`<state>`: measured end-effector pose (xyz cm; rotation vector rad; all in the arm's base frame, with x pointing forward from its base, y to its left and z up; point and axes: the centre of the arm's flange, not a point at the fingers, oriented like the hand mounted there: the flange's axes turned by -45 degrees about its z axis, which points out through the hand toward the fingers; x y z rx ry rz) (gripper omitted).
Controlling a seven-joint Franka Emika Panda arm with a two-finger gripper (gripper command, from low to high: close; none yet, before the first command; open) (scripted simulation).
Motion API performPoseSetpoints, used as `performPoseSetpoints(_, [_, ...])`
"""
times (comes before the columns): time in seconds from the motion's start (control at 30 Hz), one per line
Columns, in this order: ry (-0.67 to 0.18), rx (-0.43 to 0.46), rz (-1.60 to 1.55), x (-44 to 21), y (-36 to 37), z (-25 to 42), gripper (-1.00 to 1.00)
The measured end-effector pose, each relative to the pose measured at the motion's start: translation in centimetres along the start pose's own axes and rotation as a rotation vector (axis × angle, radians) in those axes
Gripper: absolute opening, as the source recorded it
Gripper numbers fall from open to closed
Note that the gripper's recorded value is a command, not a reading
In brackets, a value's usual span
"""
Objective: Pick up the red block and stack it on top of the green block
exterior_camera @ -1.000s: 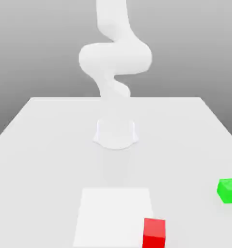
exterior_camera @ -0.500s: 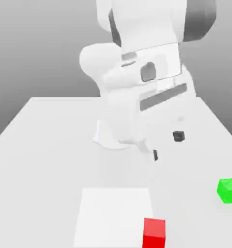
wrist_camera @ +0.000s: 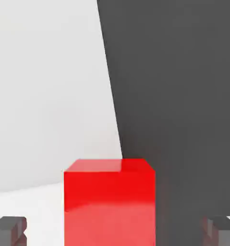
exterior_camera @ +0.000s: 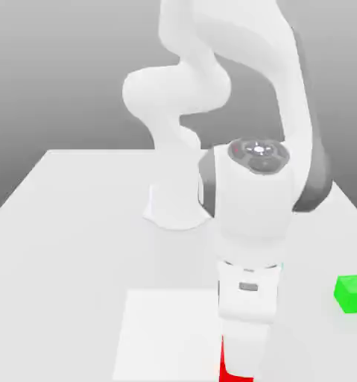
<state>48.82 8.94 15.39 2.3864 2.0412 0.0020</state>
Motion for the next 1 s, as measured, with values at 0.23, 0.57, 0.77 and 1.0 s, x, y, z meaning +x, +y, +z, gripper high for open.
performPoseSetpoints(0.23, [-0.001,0.002,-0.001,0.0,0.0,0.3,-1.0])
performPoseSetpoints(0.57, [0.009,0.026,-0.298,12.0,-8.0,-6.9,-1.0])
performPoseSetpoints(0.77, [0.001,0.006,-0.621,21.5,-19.3,-8.1,-1.0])
performPoseSetpoints(1.0, [0.0,0.004,-0.641,22.0,-20.1,-3.5,1.0])
